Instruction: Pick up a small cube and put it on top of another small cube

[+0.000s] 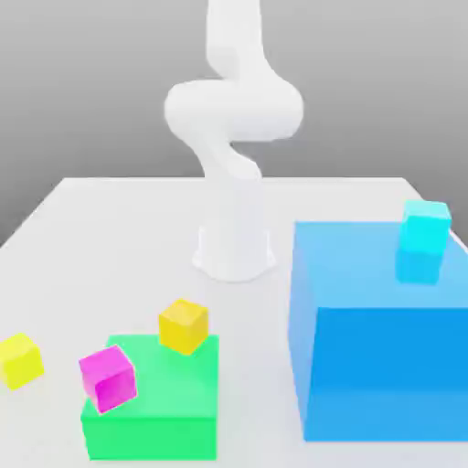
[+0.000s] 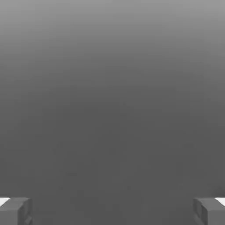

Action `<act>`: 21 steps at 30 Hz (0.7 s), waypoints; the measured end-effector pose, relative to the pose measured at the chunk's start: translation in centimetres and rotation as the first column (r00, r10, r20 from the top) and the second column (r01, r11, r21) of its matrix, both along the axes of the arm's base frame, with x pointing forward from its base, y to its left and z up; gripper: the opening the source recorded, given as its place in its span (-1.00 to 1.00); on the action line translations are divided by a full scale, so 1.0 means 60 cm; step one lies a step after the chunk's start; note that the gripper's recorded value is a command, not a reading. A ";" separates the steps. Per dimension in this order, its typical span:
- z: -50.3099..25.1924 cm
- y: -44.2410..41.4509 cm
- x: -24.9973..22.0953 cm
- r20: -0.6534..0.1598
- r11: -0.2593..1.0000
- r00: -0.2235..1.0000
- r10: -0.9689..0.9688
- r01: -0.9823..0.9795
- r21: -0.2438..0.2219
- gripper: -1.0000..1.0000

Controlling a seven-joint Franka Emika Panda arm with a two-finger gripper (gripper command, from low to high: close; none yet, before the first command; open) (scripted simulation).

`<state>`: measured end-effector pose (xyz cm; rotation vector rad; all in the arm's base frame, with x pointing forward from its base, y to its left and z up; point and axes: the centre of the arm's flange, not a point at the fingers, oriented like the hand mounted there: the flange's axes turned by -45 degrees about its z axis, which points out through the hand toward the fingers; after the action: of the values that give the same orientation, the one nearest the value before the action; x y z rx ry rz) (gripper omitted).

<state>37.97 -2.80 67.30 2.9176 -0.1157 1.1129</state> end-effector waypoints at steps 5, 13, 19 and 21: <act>-0.143 -0.113 0.081 -0.146 0.991 0.981 -0.130 0.132 0.010 0.00; -0.393 -0.304 0.104 -0.364 0.941 0.880 -0.305 0.337 0.026 0.00; -0.587 -0.442 0.032 -0.516 0.864 0.749 -0.414 0.502 0.035 0.00; -0.651 -0.473 -0.002 -0.564 0.837 0.703 -0.433 0.546 0.038 0.00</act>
<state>37.88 -31.19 28.24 2.9386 -0.9844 0.1903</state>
